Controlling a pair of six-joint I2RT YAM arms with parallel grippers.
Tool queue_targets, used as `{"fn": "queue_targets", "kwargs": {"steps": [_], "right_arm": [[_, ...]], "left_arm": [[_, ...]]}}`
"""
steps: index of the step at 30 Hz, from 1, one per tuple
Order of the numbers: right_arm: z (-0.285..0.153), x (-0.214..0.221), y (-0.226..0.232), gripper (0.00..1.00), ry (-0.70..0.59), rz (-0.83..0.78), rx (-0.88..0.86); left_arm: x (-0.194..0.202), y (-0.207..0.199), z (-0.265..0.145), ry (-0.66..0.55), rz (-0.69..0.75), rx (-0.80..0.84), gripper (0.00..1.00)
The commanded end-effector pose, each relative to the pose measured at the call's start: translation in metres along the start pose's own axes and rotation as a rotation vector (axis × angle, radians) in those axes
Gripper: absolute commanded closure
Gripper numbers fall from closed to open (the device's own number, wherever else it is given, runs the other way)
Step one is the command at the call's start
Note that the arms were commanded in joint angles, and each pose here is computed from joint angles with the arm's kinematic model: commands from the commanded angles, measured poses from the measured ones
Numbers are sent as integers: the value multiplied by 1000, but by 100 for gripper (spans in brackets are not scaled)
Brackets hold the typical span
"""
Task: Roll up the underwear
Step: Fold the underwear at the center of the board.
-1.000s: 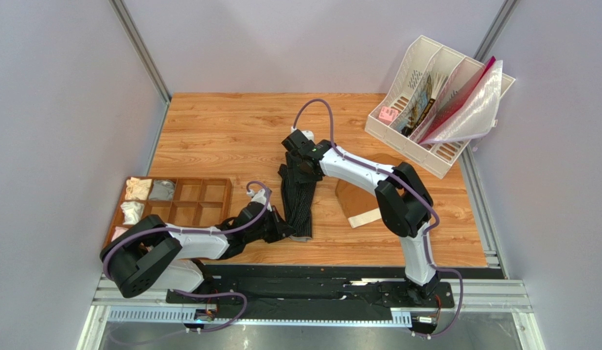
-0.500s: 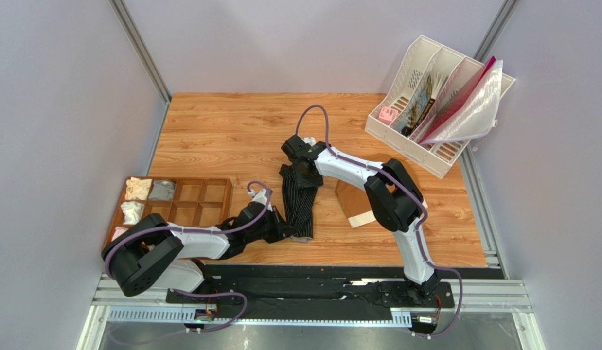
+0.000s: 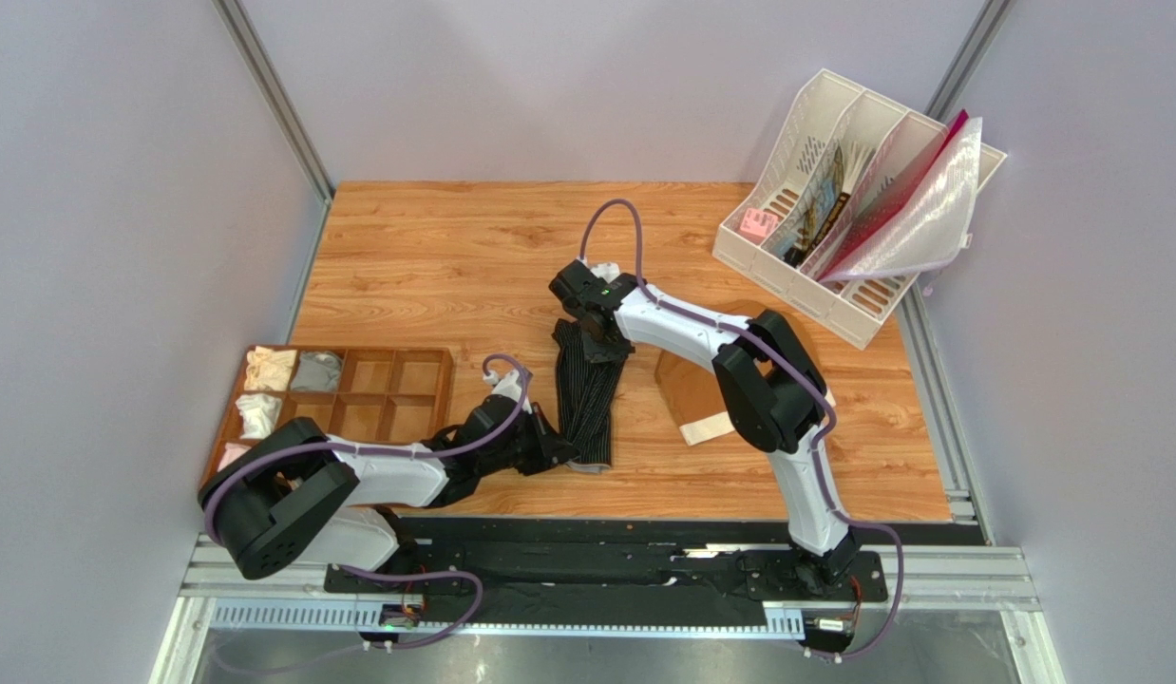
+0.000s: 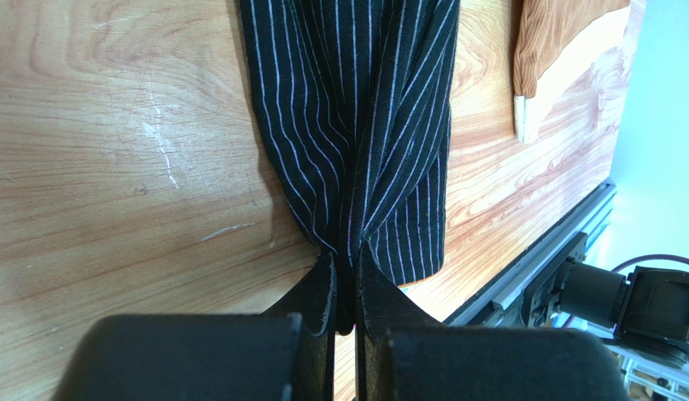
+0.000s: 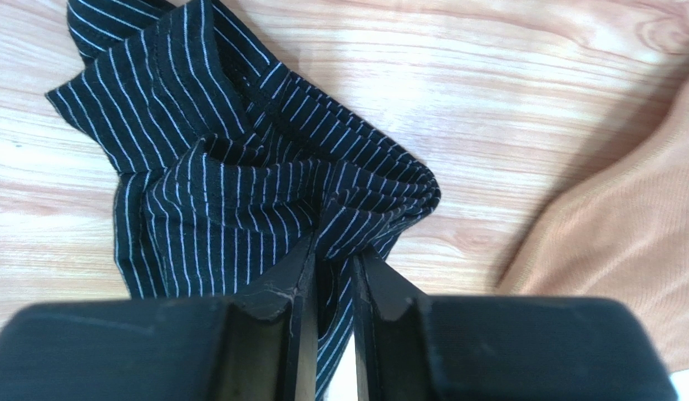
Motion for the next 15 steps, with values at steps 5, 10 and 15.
{"fn": "queue_targets", "kwargs": {"steps": [5, 10, 15], "right_arm": [[-25, -30, 5, 73, -104, 0, 1], [-22, -27, 6, 74, -96, 3, -4], [-23, -29, 10, 97, -103, 0, -20]], "left_arm": [[34, 37, -8, 116, 25, -120, 100], [35, 37, -9, 115, 25, -120, 100], [35, 39, -9, 116, 22, -126, 100]]}}
Point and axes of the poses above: each gripper's point midway between its finger pads, its own z axis out along the fingers, its own y axis along the line the jaws close on, x = y × z, the point moved 2 cm from there along -z, back along the fingers, and after that the axes turned 10 degrees about z, right-handed, at the moved point
